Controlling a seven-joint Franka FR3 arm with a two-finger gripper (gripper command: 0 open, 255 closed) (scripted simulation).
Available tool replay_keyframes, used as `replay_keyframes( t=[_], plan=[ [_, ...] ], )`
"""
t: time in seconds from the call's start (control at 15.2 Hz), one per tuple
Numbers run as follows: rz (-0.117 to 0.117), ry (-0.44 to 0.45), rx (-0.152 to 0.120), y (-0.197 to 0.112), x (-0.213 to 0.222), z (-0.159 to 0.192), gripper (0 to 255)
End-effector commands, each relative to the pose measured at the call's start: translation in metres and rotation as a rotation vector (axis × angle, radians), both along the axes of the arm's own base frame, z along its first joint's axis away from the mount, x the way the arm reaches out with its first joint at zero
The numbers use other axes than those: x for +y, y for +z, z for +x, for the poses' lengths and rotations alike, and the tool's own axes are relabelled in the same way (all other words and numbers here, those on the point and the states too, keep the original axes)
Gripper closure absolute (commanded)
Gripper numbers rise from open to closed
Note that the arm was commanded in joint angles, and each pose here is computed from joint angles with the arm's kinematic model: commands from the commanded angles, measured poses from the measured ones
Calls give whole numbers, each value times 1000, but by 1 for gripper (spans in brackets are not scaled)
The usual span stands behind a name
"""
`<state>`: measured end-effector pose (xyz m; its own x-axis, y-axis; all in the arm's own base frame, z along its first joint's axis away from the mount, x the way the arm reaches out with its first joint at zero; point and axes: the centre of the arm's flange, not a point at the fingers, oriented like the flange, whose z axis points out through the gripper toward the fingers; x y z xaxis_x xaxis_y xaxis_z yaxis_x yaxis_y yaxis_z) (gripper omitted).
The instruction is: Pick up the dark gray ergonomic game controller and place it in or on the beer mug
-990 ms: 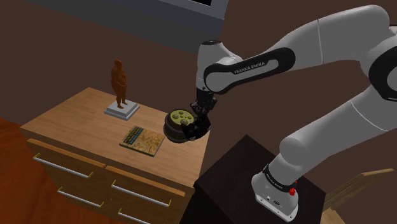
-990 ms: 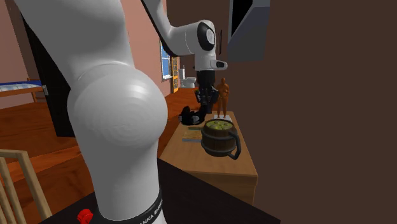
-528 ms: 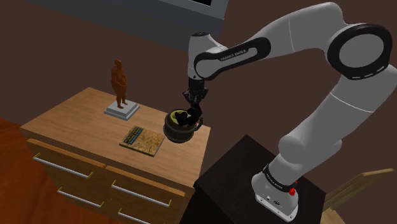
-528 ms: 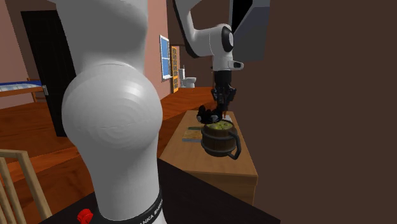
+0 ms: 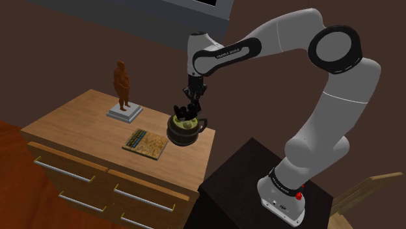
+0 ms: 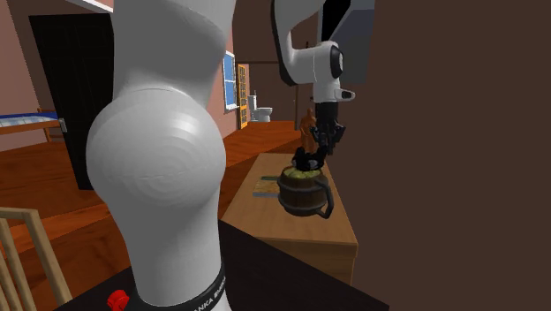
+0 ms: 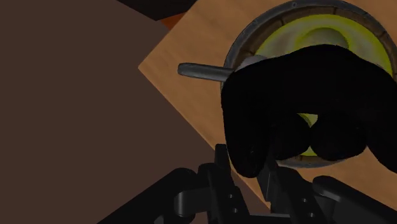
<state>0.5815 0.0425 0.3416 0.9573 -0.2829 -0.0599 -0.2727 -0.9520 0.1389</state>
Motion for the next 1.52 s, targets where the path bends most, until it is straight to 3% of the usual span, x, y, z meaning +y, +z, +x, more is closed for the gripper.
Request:
replay_keyframes(
  t=[0.0, 0.53, 1.06, 1.12, 1.45],
  plan=[
    [2, 3, 5, -12, 2, -1, 255],
    [2, 3, 5, -55, 2, -1, 255],
    [2, 3, 5, -55, 2, -1, 255],
    [2, 3, 5, -55, 2, 0, 0],
    [2, 3, 5, -55, 2, -1, 0]
  ],
)
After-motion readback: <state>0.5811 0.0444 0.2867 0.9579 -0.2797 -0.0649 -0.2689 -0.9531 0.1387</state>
